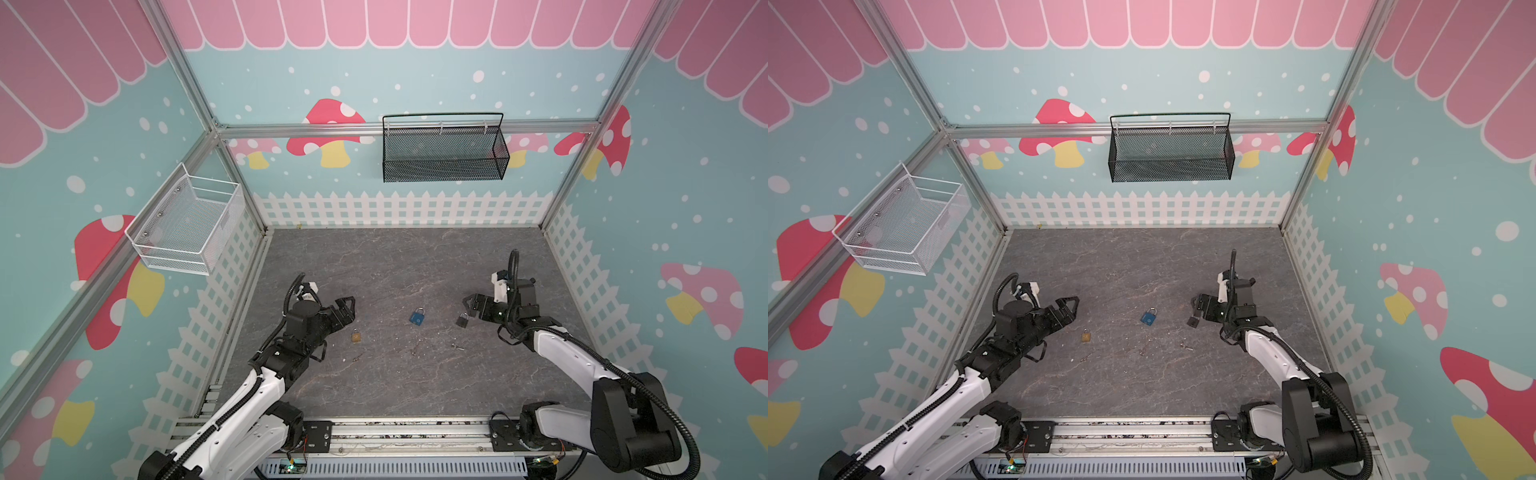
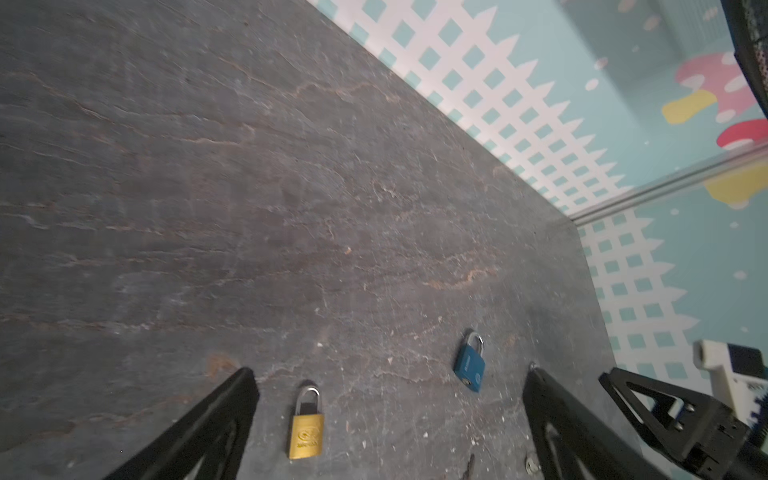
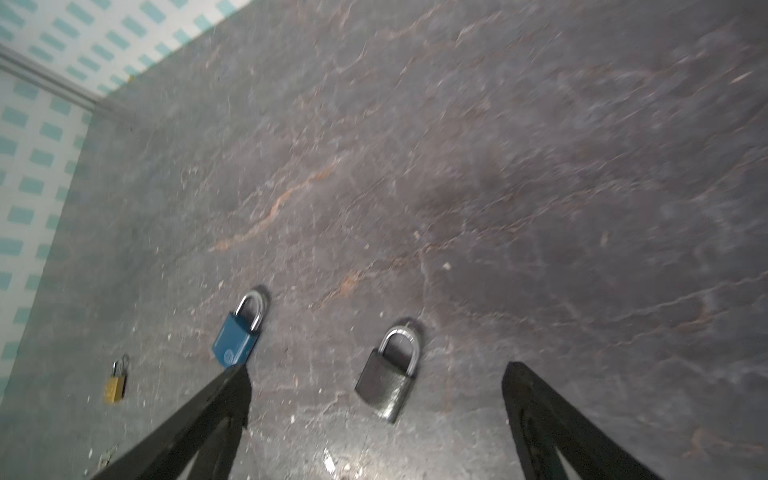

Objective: Unlock with the key
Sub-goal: 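Move both grippers forward toward the padlocks and keys, then grasp the silver key ring with the right gripper and lift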

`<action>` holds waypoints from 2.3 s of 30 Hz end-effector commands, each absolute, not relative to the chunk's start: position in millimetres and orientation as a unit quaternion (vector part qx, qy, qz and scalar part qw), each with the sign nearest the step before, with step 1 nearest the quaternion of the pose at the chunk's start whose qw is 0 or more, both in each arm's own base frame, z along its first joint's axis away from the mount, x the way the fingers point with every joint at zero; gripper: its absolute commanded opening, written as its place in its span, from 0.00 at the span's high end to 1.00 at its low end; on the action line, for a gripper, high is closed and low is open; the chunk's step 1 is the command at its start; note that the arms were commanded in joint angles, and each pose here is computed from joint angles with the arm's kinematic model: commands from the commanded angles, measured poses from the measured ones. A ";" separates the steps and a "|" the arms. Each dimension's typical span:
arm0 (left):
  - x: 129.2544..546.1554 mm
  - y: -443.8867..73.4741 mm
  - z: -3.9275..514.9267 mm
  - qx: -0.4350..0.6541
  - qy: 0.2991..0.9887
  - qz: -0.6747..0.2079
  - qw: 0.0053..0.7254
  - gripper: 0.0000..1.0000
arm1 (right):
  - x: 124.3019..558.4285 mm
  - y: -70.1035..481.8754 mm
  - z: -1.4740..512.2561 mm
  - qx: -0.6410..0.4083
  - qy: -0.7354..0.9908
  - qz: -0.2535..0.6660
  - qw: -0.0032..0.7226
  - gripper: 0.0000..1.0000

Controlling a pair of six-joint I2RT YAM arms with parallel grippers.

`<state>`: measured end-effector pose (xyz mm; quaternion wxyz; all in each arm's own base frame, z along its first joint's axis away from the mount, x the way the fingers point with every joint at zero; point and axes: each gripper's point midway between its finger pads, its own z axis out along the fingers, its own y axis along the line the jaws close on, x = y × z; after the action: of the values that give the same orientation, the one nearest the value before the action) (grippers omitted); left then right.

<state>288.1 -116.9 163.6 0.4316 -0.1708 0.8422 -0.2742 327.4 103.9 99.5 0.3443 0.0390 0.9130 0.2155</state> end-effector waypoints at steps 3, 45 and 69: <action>271.7 -144.8 160.0 -0.160 0.855 -0.288 0.399 0.00 | 298.8 122.9 91.7 -0.020 0.936 0.189 0.297 0.02; 242.3 -226.6 138.7 -0.145 0.859 -0.320 0.372 0.00 | 243.7 181.3 26.9 -0.166 0.967 0.033 0.189 0.68; 243.7 -236.1 137.0 -0.142 0.865 -0.323 0.358 0.00 | 248.1 177.0 27.4 -0.186 0.961 0.013 0.203 0.95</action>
<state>241.8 -229.4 125.5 0.3571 -0.1330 0.8724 -0.3061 245.7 174.9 21.6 0.1928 -0.1745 0.9655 0.0151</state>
